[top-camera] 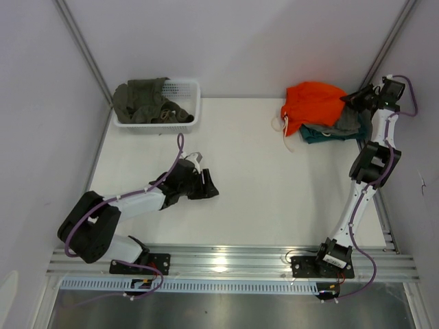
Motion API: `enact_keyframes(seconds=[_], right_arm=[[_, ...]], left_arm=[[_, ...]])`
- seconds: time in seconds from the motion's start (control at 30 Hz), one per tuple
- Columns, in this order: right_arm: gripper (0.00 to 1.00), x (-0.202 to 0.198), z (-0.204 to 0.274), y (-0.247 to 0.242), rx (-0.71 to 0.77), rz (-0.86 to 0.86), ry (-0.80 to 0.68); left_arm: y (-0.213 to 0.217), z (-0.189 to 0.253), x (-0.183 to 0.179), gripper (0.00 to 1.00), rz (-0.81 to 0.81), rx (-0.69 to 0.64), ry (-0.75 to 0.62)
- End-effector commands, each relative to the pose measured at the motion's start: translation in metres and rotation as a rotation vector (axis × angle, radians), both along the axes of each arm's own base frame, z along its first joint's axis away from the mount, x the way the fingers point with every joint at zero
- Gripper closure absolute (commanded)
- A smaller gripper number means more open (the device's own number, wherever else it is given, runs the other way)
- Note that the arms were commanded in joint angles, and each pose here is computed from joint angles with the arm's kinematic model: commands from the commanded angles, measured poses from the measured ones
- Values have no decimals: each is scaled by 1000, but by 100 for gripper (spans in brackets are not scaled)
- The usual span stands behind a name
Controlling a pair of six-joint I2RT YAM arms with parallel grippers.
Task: Fold and stack the shorts
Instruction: Neatly place the folded shorts to the corner
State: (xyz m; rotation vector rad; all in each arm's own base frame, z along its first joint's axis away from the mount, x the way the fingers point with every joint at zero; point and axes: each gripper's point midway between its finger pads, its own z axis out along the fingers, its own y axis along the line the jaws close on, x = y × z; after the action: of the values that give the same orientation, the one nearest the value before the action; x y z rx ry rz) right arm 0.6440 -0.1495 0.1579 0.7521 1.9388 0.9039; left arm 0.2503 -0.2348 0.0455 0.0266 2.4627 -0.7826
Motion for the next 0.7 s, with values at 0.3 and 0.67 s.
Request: enact_keyframes(seconds=[0.3,0.67], right_arm=[[100,-5,85,-81,-378,-301,-87],[100,-8,115,-108,-471,-384,-150]], left_arm=[[-10,15,12,37,-22,-2,-44],[-14,17,16,37,-26,-3,-39]])
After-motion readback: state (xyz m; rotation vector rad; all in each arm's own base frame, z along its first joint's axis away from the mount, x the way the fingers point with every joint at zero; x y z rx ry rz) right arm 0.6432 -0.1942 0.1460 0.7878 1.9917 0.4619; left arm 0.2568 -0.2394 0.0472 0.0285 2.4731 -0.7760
